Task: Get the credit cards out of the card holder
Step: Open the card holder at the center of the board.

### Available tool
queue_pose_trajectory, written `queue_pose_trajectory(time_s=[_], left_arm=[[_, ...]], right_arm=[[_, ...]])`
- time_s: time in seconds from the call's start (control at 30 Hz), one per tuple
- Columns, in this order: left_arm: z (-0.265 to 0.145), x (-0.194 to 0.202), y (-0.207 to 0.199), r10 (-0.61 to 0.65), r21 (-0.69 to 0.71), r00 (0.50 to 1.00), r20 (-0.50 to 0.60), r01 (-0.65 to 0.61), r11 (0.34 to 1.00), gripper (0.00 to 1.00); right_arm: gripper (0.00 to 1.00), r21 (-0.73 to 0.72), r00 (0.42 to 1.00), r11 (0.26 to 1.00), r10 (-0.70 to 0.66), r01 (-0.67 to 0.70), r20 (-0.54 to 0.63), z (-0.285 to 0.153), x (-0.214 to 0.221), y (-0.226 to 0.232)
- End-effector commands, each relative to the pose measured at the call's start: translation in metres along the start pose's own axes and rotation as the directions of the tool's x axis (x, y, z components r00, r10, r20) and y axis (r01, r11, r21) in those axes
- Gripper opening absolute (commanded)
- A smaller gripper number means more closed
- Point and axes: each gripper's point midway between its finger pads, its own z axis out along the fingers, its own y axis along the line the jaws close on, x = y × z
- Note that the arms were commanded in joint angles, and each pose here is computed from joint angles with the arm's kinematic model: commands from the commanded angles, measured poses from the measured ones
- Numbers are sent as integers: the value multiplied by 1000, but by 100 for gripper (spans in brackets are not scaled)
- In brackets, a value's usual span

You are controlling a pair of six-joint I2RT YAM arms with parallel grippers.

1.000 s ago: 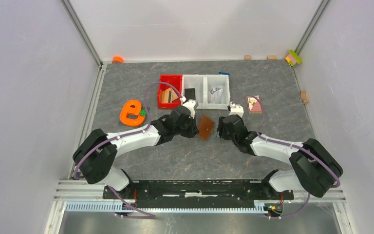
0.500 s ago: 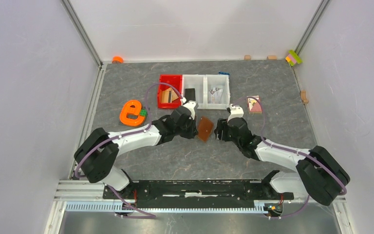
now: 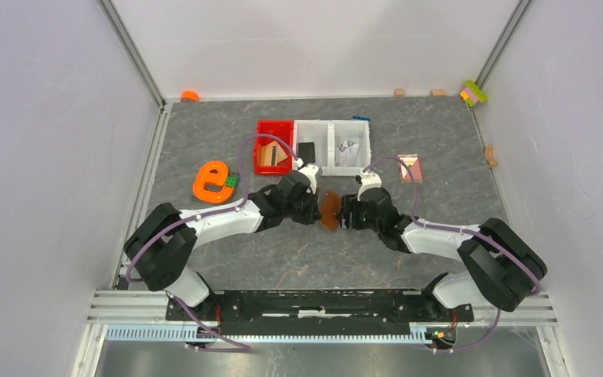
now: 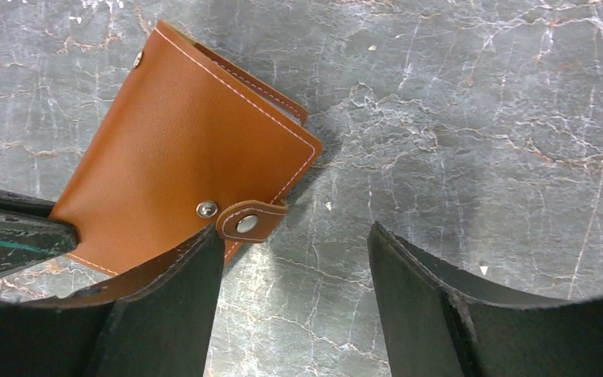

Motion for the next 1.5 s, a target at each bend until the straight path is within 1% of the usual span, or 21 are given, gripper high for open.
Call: queue_pose_trajectory(time_s=[0.0,0.03,0.07,0.13,0.2,0.23,0.27,0.3,0.37,0.4,0.5,0.53,0.6,0.7,0.87,0.9,1.07,1.13,1.2,1.3,1.47], left_arm=[[-4,-18,-9,-25,15,999,46,25,1000,2],[-4,-20,-5,-26,-7,998,54,26,1000,2],[-5,-20,-3,-27,-17,998,57,28,999,2],[-6,-22,1,-25,-42,997,69,28,999,2],[-7,-23,0,-26,-35,997,70,28,999,2],[-7,-23,-1,-26,-33,997,71,28,999,2],[-7,-23,-1,-26,-33,997,71,28,999,2],[-7,-23,0,-25,-32,997,71,27,999,2],[-7,-23,0,-24,-35,997,72,26,999,3],[-7,-23,2,-24,-46,997,71,27,999,8],[-6,-22,11,-24,-103,998,53,30,994,39],[-6,-22,14,-23,-125,998,50,30,992,48],[-6,-22,15,-21,-134,999,49,28,991,59],[-8,-22,11,10,-135,998,57,-3,991,70],[-10,-21,-6,94,-116,994,59,-87,989,78],[-9,-20,-9,104,-110,993,57,-97,989,81],[-4,-15,-20,115,-50,993,31,-113,992,82],[-3,-12,-28,125,-1,992,21,-125,992,99],[-2,-11,-31,128,17,992,21,-128,992,100],[1,-12,-21,130,-38,991,15,-129,991,99],[9,-8,-12,128,-91,992,-22,-129,987,88]], right_arm=[[69,72,999,997,10,-12,32,1,-18,-6],[64,91,999,996,10,-13,38,0,-20,-9],[54,96,999,995,7,-11,45,-1,-21,-10],[42,87,998,996,7,-11,55,-3,-22,-9],[23,68,998,998,4,-8,57,-2,-23,-6],[16,57,999,998,-2,-1,55,-2,-23,-4],[12,51,999,999,-10,7,51,-1,-23,-3],[6,45,999,999,-15,13,49,-1,-23,-2],[1,40,998,999,-29,27,48,-1,-24,-1],[0,36,998,999,-33,32,52,-2,-25,0],[0,19,996,999,-36,35,82,-7,-30,2],[0,3,994,999,-34,33,105,-10,-34,4],[0,-34,990,999,-30,35,141,-16,-38,9],[0,-99,981,994,-27,47,191,-24,-44,19],[1,-192,970,979,-20,68,243,-34,-50,33],[1,-209,968,975,-20,75,250,-36,-51,36],[1,-273,964,957,-20,95,265,-41,-51,47],[1,-289,963,952,-23,103,269,-43,-51,50],[1,-302,961,947,-23,109,274,-44,-51,52],[1,-315,960,942,-23,114,279,-45,-51,54],[1,-327,956,938,-19,119,293,-49,-52,56]])
